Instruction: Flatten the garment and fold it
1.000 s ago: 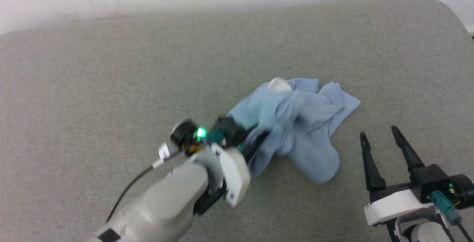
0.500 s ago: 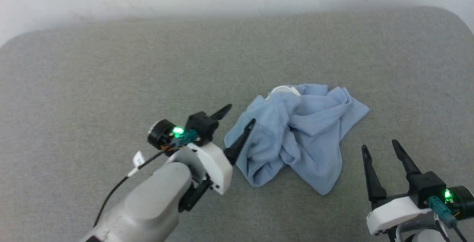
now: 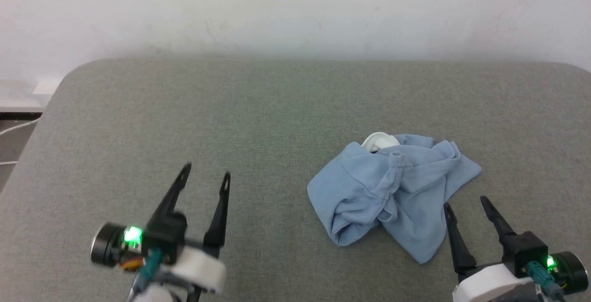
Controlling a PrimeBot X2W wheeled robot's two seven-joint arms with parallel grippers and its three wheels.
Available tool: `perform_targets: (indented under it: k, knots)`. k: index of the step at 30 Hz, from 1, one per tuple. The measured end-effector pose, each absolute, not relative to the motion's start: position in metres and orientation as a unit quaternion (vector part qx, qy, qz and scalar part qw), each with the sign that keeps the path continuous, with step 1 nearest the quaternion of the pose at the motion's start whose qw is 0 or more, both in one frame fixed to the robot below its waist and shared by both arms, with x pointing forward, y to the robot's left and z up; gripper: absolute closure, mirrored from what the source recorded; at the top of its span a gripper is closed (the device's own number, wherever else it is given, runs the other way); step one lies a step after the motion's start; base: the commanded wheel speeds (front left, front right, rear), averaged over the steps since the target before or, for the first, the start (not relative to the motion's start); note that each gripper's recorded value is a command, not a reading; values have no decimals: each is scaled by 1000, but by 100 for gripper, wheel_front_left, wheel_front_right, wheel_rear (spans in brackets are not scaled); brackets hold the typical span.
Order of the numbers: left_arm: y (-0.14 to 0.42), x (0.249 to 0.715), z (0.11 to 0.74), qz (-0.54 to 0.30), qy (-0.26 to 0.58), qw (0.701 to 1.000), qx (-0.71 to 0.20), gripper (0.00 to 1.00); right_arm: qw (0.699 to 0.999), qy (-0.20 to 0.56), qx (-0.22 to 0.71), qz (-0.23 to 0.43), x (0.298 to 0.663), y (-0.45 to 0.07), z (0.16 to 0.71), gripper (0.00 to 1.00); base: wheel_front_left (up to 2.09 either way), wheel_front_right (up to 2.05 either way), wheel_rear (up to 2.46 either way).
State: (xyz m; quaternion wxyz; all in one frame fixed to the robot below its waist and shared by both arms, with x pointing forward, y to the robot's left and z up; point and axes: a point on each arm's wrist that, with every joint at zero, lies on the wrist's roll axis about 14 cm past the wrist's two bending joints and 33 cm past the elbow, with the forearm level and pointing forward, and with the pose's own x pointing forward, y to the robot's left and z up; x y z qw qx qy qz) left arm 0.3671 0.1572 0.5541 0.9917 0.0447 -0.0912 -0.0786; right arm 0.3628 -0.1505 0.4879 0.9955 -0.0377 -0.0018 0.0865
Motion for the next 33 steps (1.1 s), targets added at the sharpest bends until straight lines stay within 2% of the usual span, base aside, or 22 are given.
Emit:
perform_targets:
  k: [2, 8, 16, 23, 27, 28, 29, 33]
  knots:
    - [164, 353, 549, -60, -94, 991, 78, 0, 995, -1, -36, 93, 361, -146, 488, 0, 0, 0, 0]
    - [171, 333, 548, -13, -98, 993, 59, 0, 992, 26, -16, 120, 366, -126, 485, 0, 0, 0, 0]
    - [173, 330, 543, -13, -92, 994, 50, 0, 970, 142, -7, 200, 388, -80, 473, 0, 0, 0, 0]
    - [176, 330, 528, -6, -67, 997, 35, 0, 945, 239, -7, 224, 415, -69, 457, 0, 0, 0, 0]
    - [181, 332, 524, 4, -60, 998, 28, 0, 935, 263, -10, 238, 425, -61, 447, 0, 0, 0, 0]
    - [185, 333, 524, 8, -58, 998, 28, 0, 934, 264, -15, 243, 427, -58, 446, 57, 0, 0, 0]
    - [187, 333, 523, 13, -57, 998, 28, 0, 934, 258, -18, 248, 430, -55, 447, 100, 0, 0, 0]
    - [196, 330, 521, 25, -52, 998, 30, 0, 934, 217, -22, 283, 438, -30, 459, 100, 0, 0, 0]
